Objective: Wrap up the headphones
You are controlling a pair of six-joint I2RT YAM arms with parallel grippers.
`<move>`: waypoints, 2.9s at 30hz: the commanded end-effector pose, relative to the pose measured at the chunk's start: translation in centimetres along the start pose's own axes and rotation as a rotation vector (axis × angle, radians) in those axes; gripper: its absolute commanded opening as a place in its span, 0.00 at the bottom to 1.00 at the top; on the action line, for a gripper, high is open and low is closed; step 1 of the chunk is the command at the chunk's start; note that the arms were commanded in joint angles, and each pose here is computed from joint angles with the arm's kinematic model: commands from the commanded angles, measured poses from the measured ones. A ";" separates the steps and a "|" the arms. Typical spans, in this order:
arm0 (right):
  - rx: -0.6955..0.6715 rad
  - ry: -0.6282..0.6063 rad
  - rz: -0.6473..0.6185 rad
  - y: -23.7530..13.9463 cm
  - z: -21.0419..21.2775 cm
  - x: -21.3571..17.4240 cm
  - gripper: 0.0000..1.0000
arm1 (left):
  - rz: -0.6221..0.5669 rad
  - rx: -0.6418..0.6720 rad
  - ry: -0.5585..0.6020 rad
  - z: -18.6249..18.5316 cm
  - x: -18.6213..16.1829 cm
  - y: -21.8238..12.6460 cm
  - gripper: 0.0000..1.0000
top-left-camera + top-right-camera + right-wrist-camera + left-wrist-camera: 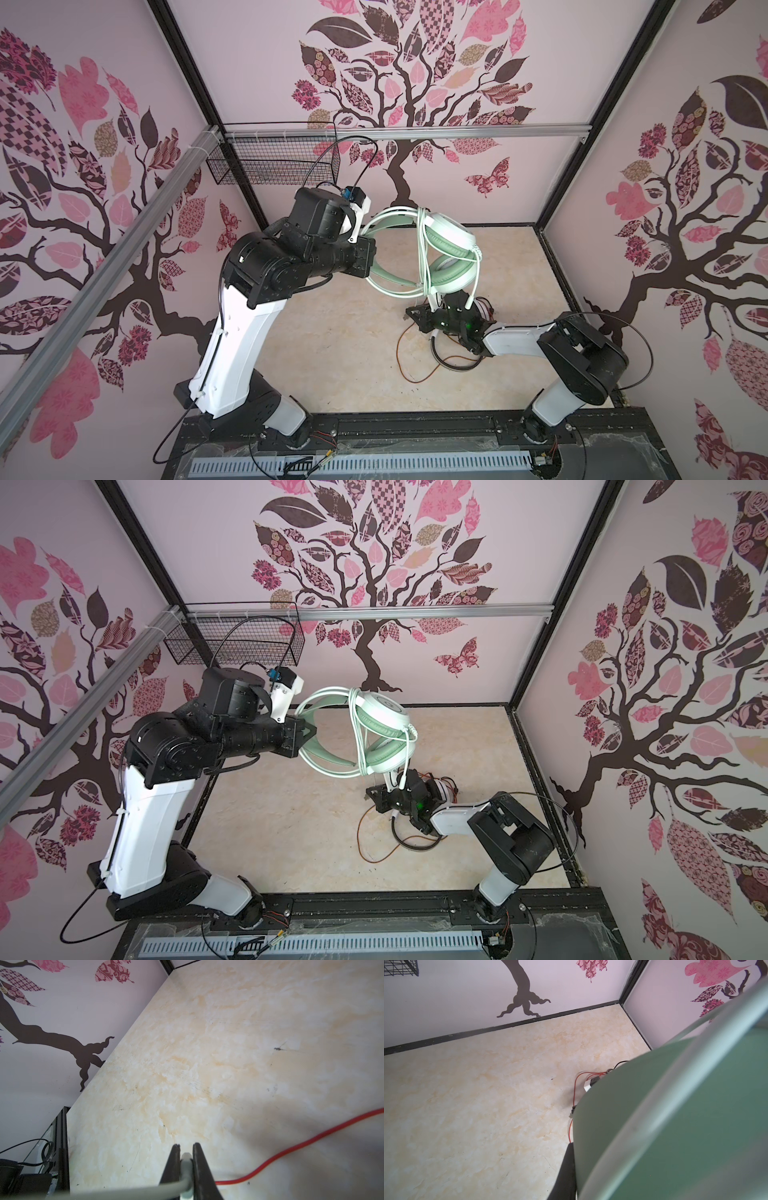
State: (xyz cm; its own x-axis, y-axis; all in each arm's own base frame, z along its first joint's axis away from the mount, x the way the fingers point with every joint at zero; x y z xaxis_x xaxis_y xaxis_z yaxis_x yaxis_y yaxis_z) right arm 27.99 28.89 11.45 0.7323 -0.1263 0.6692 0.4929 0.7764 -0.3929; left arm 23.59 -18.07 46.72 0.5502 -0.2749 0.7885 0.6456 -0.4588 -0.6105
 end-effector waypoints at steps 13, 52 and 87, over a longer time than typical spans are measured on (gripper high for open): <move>-0.018 -0.247 0.282 -5.4 8.2 -12.4 0.05 | -0.182 0.162 -0.058 2.7 3.5 -0.4 0.00; 0.538 -0.084 0.131 -20.3 30.3 -0.1 0.11 | 0.167 0.308 -0.090 5.4 -12.3 9.7 0.00; 0.439 0.396 0.100 -7.1 16.1 5.9 0.18 | 0.712 -0.288 -0.254 -4.8 -27.8 12.7 0.00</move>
State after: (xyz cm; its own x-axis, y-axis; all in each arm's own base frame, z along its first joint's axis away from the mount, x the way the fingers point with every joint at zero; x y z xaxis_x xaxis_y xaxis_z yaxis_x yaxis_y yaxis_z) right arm 20.17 32.39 26.09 0.9442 -0.1562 0.2901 0.2171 0.9573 -0.1910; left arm 15.36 -19.19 17.47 0.9190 -0.3512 0.1792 0.0354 -0.3792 -0.9246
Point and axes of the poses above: each gripper's point midway between its finger pads, its own y axis out along the fingers, its own z axis along the line the jaws close on, x = y × z, the point moved 3 cm from there along -y, back along the fingers, and after that the axes turned 9 degrees about y, right-handed, at the moved point
